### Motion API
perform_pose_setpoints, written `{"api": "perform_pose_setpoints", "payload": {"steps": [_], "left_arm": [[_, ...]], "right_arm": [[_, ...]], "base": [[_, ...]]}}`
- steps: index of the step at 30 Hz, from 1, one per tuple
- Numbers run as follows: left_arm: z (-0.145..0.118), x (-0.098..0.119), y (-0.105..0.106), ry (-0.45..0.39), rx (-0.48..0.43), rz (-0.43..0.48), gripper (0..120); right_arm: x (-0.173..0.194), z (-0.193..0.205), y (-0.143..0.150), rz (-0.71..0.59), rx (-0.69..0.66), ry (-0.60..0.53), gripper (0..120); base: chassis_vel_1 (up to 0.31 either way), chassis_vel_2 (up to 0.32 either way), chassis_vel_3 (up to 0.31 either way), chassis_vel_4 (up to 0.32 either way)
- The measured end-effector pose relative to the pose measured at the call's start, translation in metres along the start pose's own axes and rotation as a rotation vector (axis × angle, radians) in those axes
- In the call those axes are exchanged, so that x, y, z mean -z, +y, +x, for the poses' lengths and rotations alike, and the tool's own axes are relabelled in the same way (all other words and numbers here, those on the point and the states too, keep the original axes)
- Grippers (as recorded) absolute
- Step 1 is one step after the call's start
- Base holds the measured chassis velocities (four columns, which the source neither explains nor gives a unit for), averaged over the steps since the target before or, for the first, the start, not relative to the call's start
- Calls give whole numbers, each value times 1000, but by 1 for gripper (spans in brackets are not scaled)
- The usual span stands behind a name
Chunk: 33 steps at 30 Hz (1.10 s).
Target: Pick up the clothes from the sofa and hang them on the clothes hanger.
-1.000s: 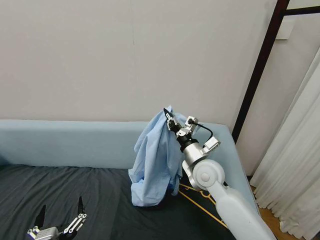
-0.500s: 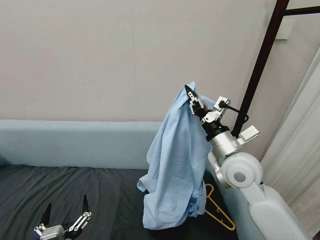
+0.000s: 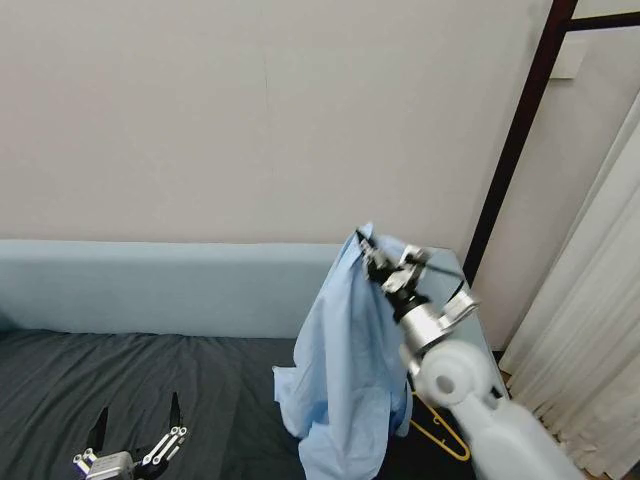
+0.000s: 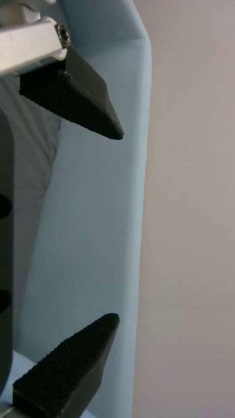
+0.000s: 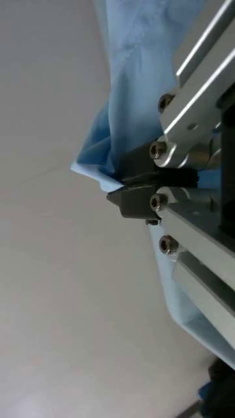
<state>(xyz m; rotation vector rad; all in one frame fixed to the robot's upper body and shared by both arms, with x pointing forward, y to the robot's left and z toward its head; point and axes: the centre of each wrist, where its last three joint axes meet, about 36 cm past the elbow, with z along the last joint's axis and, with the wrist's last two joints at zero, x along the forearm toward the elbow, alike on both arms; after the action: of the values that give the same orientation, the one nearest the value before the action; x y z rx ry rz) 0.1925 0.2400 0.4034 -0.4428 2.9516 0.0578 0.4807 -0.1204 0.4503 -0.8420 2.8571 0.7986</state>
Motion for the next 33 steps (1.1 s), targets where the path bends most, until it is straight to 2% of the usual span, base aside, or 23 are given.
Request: {"api": "perform_pose_setpoints", "payload": {"steps": [2,3,6,12,15,20,22,25,26,27,30,31,33], "left_arm": [[1,0,2,3,4,-6,100],[1,0,2,3,4,-6,100],[1,-1,7,6,15,-19,100],[2,-3,11,10,24,-29,100],[3,-5,16,14,26,-41,100],[2,-6,17,12,30,-46,100],[2,-7,17,12,33,-45,100],[4,-10,14,22,35,-42,100],[4,-10,14,22,35,-42,100],[5,-12,14,23,35,-43,100],[7,-13,14,23,34,-45,100],[7,-13,14,23,34,-45,100],[7,-13,14,20,32,-44,100]], "right_arm": [[-29,-10,6,-16,12,32,0],[-29,-10,6,-16,12,32,0],[-71,-40,21,-49,44,63,0],[-93,-66,31,-54,59,67,0],[-117,-95,43,-56,52,79,0],[-148,-115,41,-15,9,120,0],[-160,-114,38,9,-21,149,0],[-182,-95,47,42,-59,250,14],[-182,-95,47,42,-59,250,14],[-185,-84,56,24,-59,288,19],[-195,-46,78,9,-3,353,32],[-195,-46,78,9,-3,353,32],[-194,-27,81,13,46,375,42]], "base": [[0,0,0,0],[0,0,0,0],[0,0,0,0],[0,0,0,0],[0,0,0,0],[0,0,0,0],[0,0,0,0],[0,0,0,0],[0,0,0,0],[0,0,0,0],[0,0,0,0],[0,0,0,0],[0,0,0,0]]}}
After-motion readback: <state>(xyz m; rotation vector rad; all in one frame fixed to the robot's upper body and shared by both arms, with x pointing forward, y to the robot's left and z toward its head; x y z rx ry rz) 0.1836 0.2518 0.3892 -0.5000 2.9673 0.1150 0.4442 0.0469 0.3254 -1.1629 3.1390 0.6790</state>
